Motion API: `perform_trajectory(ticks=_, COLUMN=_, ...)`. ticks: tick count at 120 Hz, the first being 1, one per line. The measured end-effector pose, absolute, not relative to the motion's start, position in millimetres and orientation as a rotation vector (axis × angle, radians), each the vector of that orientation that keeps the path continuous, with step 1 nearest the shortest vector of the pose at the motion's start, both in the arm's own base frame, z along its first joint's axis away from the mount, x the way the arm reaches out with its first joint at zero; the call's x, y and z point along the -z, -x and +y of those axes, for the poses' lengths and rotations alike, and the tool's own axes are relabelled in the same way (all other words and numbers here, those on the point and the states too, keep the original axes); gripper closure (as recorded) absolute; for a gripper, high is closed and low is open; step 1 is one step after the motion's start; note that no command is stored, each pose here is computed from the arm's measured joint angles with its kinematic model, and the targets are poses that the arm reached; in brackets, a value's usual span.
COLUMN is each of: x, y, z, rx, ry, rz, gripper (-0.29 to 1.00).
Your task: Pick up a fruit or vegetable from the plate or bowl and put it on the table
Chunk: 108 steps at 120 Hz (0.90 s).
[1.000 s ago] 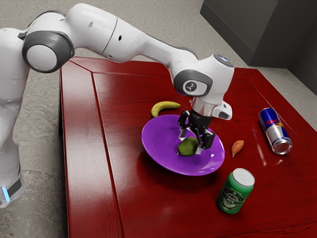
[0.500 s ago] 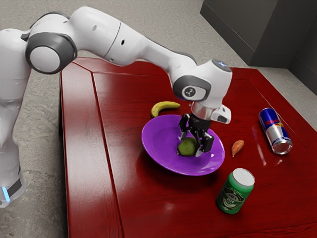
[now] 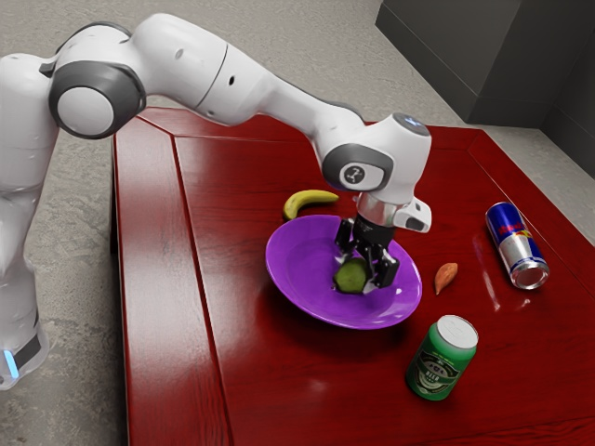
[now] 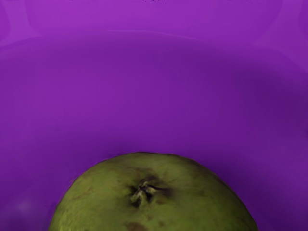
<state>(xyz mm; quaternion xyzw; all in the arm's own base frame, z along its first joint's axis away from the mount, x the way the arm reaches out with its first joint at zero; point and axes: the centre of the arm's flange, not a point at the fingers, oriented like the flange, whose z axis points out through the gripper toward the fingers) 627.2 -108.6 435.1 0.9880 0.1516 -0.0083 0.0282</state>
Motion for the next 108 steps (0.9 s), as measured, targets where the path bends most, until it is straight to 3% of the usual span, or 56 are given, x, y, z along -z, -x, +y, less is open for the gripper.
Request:
perform_trajectory(ticks=13, x=-435.7, y=-627.8, z=-108.3, rx=0.019, ry=-3.05, rz=0.463, gripper=0.32)
perform_trajectory(ticks=24, x=-436.0, y=-628.0, z=-108.1, rx=0.014, ry=-3.053, rz=0.462, gripper=0.38)
perform_trajectory(ticks=48, x=-445.3, y=-628.6, z=-107.5, rx=-0.017, ry=-3.059, rz=0.456, gripper=0.38)
perform_trajectory(ticks=70, x=-549.2, y=-654.6, z=-96.5, rx=-0.342, ry=-3.073, rz=0.416, gripper=0.41)
perform_trajectory(ticks=80, x=-579.4, y=-694.9, z=-86.6, rx=-0.491, ry=-3.054, rz=0.382, gripper=0.37)
perform_trajectory(ticks=108, x=-569.7, y=-749.3, z=-150.0, rx=-0.709, ry=-3.0, rz=0.02, gripper=0.38)
